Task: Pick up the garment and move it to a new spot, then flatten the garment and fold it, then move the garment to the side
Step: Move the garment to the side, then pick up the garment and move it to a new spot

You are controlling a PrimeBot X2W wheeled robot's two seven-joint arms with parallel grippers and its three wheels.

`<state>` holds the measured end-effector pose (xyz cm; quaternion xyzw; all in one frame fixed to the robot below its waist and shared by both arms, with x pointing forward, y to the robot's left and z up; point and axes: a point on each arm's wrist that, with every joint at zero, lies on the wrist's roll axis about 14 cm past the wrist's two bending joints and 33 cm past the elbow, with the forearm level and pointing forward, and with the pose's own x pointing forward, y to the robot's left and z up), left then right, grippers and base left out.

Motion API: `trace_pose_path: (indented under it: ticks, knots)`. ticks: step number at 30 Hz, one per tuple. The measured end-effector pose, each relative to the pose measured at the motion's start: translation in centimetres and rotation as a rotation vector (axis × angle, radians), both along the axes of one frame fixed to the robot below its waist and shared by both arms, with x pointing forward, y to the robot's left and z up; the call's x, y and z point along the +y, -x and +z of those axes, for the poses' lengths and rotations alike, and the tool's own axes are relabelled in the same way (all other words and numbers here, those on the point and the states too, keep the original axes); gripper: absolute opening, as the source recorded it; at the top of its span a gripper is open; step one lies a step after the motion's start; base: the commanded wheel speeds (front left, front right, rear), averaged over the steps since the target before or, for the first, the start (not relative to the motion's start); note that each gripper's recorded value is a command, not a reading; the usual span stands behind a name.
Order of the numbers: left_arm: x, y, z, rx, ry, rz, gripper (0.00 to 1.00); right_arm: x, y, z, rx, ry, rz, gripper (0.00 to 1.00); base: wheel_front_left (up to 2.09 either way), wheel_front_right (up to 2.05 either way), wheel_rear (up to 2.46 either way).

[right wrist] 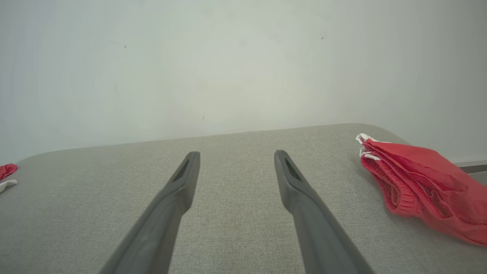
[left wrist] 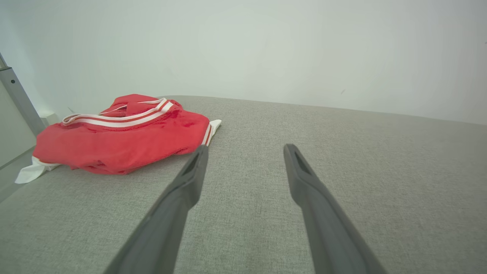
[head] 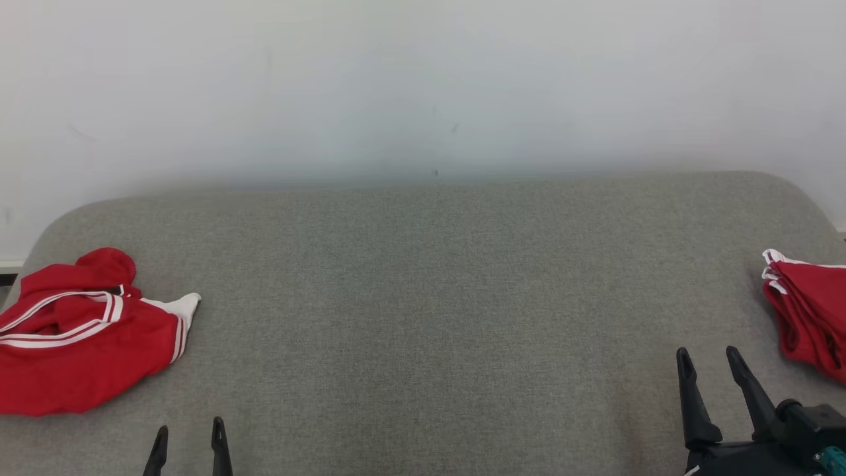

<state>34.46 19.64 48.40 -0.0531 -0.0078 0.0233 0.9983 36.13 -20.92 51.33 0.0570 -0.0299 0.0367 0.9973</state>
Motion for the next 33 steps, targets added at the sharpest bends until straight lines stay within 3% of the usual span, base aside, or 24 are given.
trace_pose_path:
  ticks: [33]
  knots:
    - [-0.5, -0.8, -0.1, 0.002, -0.010, -0.045, 1.00, 0.7, 1.0, -3.1, 0.071, -0.007, -0.009, 1.00, 0.00, 0.00, 0.00]
